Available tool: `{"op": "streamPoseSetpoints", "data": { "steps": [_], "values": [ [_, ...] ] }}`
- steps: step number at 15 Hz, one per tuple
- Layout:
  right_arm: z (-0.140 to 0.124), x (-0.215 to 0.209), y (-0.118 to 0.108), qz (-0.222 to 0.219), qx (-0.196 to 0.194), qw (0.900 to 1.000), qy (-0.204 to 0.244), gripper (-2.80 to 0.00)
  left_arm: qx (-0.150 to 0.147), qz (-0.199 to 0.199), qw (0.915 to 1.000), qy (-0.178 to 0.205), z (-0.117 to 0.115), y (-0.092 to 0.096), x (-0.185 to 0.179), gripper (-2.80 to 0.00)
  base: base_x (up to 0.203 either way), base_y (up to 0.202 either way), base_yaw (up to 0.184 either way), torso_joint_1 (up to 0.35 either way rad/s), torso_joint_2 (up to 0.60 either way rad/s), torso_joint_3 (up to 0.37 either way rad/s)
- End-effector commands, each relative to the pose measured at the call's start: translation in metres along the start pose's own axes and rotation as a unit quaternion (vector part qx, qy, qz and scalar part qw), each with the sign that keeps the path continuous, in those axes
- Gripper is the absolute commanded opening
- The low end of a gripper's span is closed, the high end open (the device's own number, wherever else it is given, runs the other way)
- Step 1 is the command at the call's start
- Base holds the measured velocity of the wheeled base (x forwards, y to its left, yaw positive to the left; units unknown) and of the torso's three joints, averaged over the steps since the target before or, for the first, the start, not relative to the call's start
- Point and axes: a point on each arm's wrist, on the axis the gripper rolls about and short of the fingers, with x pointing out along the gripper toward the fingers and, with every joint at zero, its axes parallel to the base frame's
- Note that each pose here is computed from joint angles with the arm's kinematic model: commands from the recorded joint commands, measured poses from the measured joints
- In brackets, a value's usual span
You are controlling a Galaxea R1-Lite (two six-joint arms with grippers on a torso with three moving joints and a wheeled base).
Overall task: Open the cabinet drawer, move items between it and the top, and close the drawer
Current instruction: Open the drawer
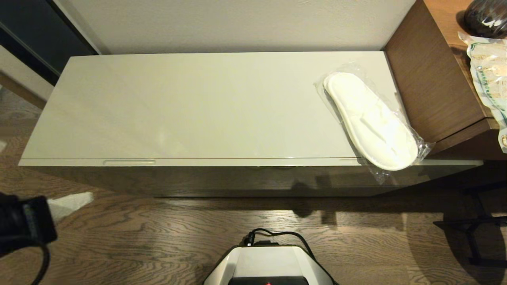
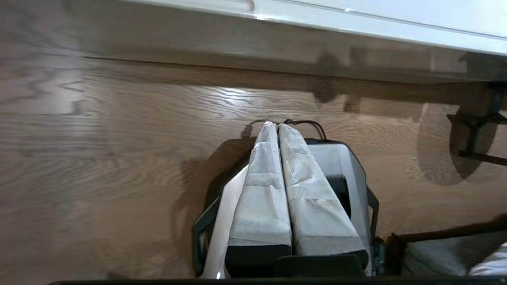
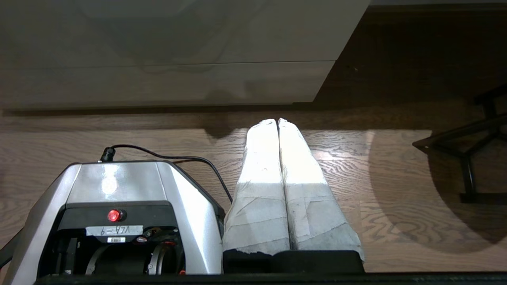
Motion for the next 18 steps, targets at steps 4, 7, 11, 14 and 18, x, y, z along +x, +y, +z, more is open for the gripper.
{"op": "streamPoseSetpoints", "data": {
  "steps": [4,7,11,14,18],
  "values": [
    [0.000,0.000,0.000,0.002,-0.006,1.000,-0.002,-2.80,-0.004,-0.006,1.0000,0.002,0.007,0.015,0.078,-2.80,0.000,0.000,0.000,0.000,0.00,0.000],
    [0.000,0.000,0.000,0.000,0.000,1.000,0.001,-2.80,-0.034,-0.013,0.9989,-0.028,0.018,0.013,0.077,-2.80,0.000,0.000,0.000,0.000,0.00,0.000],
    [0.000,0.000,0.000,0.000,0.000,1.000,0.001,-2.80,-0.020,0.038,0.9985,-0.034,0.015,0.017,0.081,-2.80,0.000,0.000,0.000,0.000,0.00,0.000],
    [0.000,0.000,0.000,0.000,0.000,1.000,0.001,-2.80,0.013,0.057,0.9975,-0.040,0.016,0.018,0.081,-2.80,0.000,0.000,0.000,0.000,0.00,0.000],
    [0.000,0.000,0.000,0.000,0.000,1.000,0.001,-2.80,0.064,0.080,0.9940,-0.038,0.015,0.021,0.091,-2.80,0.000,0.000,0.000,0.000,0.00,0.000]
  ]
}}
